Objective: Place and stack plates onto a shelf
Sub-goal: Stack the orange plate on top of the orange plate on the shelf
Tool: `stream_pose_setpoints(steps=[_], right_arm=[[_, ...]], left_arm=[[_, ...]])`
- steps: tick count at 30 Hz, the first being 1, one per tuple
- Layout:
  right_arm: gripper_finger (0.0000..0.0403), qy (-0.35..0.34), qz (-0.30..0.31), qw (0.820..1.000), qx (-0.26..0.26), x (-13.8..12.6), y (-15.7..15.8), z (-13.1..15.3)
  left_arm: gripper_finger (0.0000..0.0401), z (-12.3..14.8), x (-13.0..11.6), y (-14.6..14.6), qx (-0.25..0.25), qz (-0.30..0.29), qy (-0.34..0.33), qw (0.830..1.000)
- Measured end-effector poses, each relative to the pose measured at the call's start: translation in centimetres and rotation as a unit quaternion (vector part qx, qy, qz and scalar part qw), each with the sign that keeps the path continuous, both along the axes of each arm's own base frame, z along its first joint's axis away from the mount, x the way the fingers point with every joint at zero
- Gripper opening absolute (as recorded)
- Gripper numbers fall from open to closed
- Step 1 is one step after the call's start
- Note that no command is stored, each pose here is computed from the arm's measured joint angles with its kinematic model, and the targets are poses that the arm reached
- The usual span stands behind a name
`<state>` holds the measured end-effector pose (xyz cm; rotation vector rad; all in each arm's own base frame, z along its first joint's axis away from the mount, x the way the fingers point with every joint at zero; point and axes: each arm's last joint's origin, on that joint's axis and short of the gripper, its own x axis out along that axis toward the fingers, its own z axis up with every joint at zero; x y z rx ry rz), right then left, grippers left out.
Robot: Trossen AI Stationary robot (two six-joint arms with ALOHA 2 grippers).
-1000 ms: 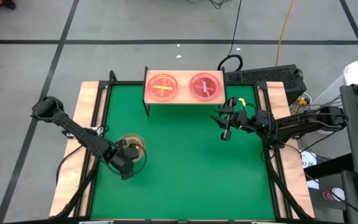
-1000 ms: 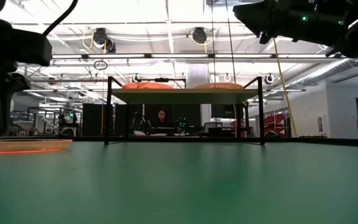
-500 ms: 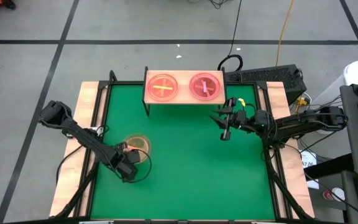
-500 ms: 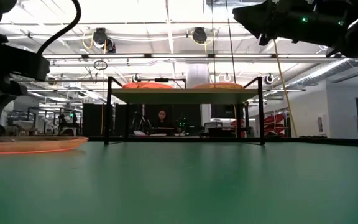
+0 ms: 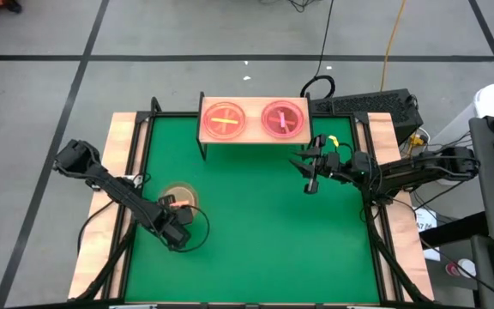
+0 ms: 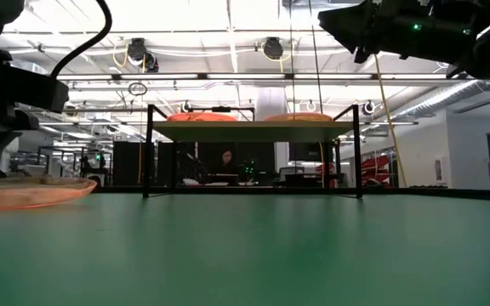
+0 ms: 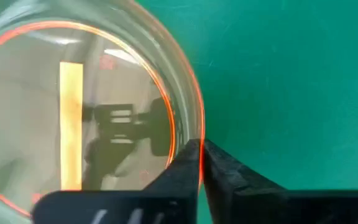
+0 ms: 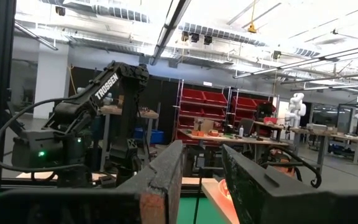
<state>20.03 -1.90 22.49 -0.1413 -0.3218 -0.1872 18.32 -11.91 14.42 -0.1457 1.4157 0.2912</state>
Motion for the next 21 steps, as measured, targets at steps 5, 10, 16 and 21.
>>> stream_pose_setpoints(steps=[5,10,16,21], right_arm=[[0.0095,0.000,0.000,1.000,0.000,0.0,0.0,0.0],[0.0095,0.000,0.000,1.000,0.000,0.0,0.0,0.0],[0.0095,0.000,0.000,1.000,-0.001,0.0,0.0,0.0],[0.0095,0.000,0.000,1.000,0.000,0.0,0.0,0.0]], left_arm=[[0.0005,0.3,0.1,0.0,0.000,-0.014,0.007,1.000],[0.0003,2.9,1.3,0.1,0.023,-0.052,0.024,0.998],[0.0002,9.4,3.9,1.6,0.148,-0.118,0.002,0.982],[0.0002,14.6,6.1,3.7,0.293,-0.159,-0.043,0.942]])
